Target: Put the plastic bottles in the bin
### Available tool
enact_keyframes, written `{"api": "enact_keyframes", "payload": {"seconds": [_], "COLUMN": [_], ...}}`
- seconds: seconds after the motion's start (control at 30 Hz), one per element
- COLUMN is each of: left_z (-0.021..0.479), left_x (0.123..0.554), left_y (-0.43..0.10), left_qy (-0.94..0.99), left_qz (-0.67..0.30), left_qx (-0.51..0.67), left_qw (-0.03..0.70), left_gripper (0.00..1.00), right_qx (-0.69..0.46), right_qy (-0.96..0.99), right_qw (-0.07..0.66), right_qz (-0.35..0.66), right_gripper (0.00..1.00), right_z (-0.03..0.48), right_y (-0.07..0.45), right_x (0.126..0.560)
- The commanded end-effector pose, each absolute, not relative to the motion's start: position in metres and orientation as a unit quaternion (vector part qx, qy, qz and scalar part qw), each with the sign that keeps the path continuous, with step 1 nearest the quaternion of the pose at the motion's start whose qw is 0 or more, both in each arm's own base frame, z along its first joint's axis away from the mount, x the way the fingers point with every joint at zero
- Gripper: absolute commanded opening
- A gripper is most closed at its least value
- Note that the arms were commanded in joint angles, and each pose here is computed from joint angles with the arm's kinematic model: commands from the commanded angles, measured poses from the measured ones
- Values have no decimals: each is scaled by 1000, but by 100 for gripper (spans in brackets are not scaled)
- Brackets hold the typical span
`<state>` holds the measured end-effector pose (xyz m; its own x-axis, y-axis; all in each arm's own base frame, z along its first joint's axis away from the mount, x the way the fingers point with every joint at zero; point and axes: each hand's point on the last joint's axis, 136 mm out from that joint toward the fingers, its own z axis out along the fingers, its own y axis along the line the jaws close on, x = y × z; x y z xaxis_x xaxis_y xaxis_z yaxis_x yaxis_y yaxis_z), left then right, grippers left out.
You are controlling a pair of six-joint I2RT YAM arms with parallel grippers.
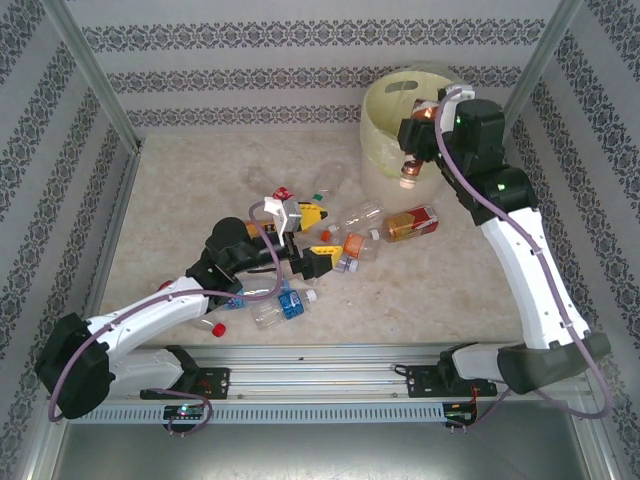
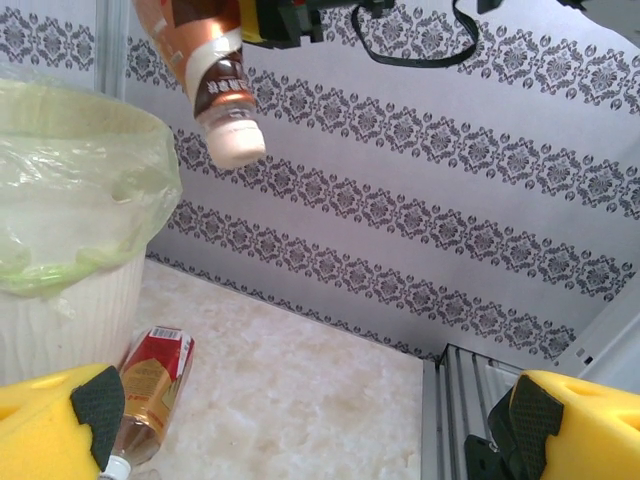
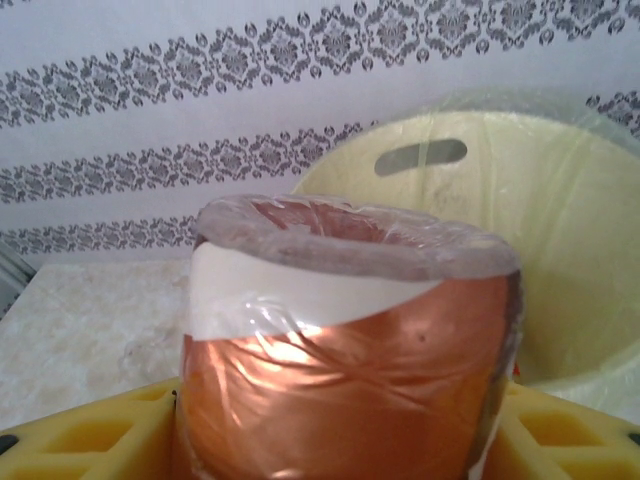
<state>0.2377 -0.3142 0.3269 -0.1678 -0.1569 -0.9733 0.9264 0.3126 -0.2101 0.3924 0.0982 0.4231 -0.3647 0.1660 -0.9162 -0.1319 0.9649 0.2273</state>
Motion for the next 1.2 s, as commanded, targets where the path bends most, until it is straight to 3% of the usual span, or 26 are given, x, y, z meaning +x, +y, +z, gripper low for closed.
{"api": "enact_keyframes", "payload": {"seconds": [0.0,0.33,0.7,1.17], "left_z": [344,357,356,345], "left_x": [231,242,252,269], "left_y": [-309,-281,-272,-264], "left_qy": [561,551,564,600], "left_qz": [-481,-457,-434,-386], "left_qx": [326,253,225,205], "left_qw": [589,651,666,670], "left_gripper": [100,100,100,100], "right_qx": [7,21,41,56], "right_qy": [799,798,806,858], "right_qw": [590,597,590,510], "right_qz": [118,79,17,34], "right_gripper": [62,62,62,63], "right_z": [446,449,442,365], "right_y": [94,80,62,44], "right_x": [408,457,513,573]}}
